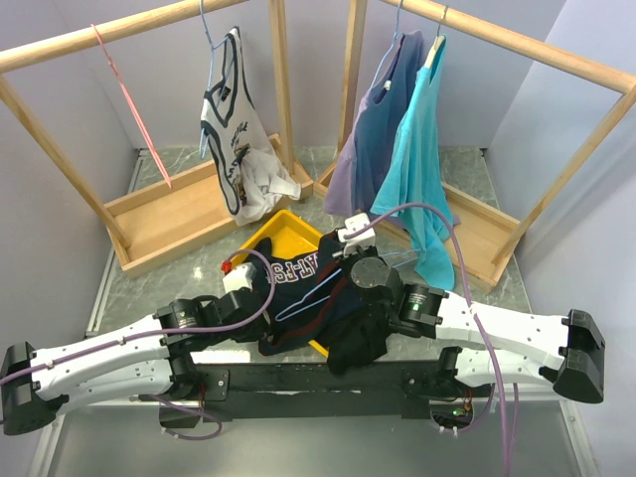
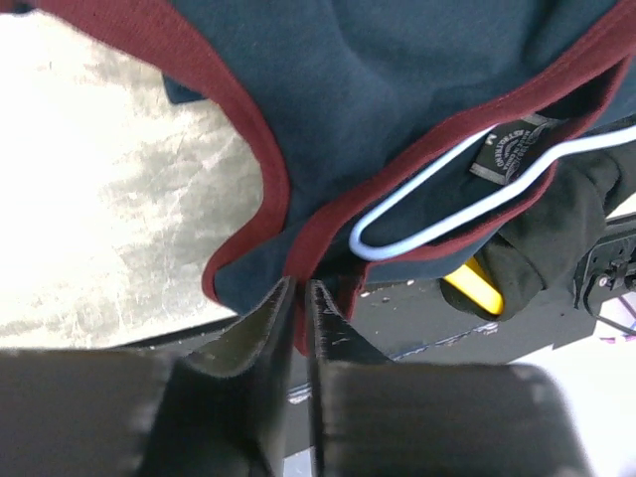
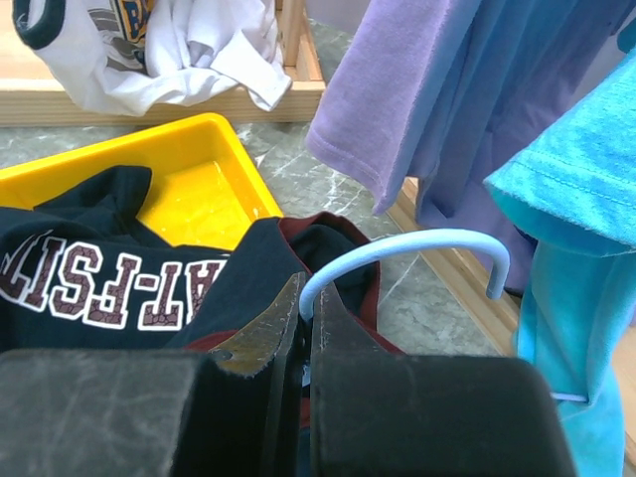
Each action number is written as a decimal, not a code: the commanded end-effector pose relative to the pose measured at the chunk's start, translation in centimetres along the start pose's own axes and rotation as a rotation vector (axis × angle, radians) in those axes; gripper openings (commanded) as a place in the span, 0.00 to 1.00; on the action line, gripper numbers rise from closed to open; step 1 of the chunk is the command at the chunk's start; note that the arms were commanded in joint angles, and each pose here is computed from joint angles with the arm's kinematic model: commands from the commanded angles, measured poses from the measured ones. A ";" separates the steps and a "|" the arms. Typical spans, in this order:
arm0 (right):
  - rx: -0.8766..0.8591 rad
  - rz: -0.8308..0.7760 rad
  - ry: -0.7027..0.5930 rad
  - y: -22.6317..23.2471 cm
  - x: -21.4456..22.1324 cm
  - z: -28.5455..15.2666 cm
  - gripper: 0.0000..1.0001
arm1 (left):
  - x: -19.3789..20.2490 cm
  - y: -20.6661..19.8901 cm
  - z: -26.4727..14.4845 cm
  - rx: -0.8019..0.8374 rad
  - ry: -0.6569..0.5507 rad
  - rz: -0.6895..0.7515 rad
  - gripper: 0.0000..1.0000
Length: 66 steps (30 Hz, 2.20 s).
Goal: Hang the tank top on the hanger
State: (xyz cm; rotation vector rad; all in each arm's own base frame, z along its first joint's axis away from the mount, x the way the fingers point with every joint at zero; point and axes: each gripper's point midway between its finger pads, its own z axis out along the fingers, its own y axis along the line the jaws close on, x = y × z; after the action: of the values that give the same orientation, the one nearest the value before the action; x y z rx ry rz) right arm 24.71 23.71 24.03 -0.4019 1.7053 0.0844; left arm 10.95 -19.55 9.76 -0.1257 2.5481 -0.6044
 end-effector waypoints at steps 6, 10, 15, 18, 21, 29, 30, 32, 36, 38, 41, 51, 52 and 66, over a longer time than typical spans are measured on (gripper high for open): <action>-0.014 0.035 -0.048 1.2 -2.6 -0.8 0.00 | -3.1 -2.9 -1.4 0.072 -0.101 0.018 0.01; 0.008 0.032 -0.051 1.3 -2.8 -0.8 0.00 | -4.0 -3.9 -2.0 0.079 -0.119 0.043 0.01; 0.011 0.040 -0.058 1.7 -3.2 -0.9 0.00 | -5.6 -5.6 -3.2 0.112 -0.156 0.051 0.01; 0.078 0.097 -0.056 0.9 -4.3 -0.9 0.00 | -6.5 -7.0 -3.9 0.130 -0.166 0.052 0.01; 0.089 0.138 -0.064 0.9 -5.7 -1.0 0.00 | -7.8 -8.6 -4.9 0.157 -0.195 0.063 0.01; 0.059 0.132 -0.089 3.0 -8.3 -1.8 0.00 | -14.5 -12.2 -7.9 0.238 -0.305 0.068 0.01; 0.057 0.135 -0.093 3.0 -8.5 -1.8 0.00 | -15.2 -12.3 -8.1 0.239 -0.321 0.083 0.01; 0.053 0.145 -0.100 2.8 -8.8 -2.1 0.00 | -16.6 -12.6 -8.4 0.259 -0.331 0.077 0.01; 0.052 0.157 -0.111 2.2 -10.1 -2.6 0.00 | -18.5 -13.6 -8.5 0.307 -0.344 0.093 0.01; 0.065 0.154 -0.118 1.9 -11.2 -2.7 0.00 | -19.7 -14.4 -8.8 0.329 -0.359 0.097 0.01; 0.093 0.121 -0.114 1.4 -12.3 -2.7 0.00 | -20.3 -15.6 -9.4 0.377 -0.342 0.125 0.06; 0.122 0.092 -0.176 -1.2 -16.9 -4.1 0.00 | -24.5 -19.7 -18.1 0.582 -0.495 0.264 0.63; 0.121 0.082 -0.184 -1.4 -17.5 -4.2 0.00 | -25.1 -20.3 -20.0 0.608 -0.530 0.275 0.62; -0.043 0.257 -0.333 -4.5 -28.5 -7.7 0.00 | -25.9 -20.5 -30.1 0.653 -0.698 0.523 0.58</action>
State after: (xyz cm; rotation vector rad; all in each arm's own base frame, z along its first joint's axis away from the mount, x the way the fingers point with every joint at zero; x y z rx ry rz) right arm 22.97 24.98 48.97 -0.2230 1.4863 0.2805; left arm 18.86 -21.88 52.79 0.3716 1.5772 -0.9855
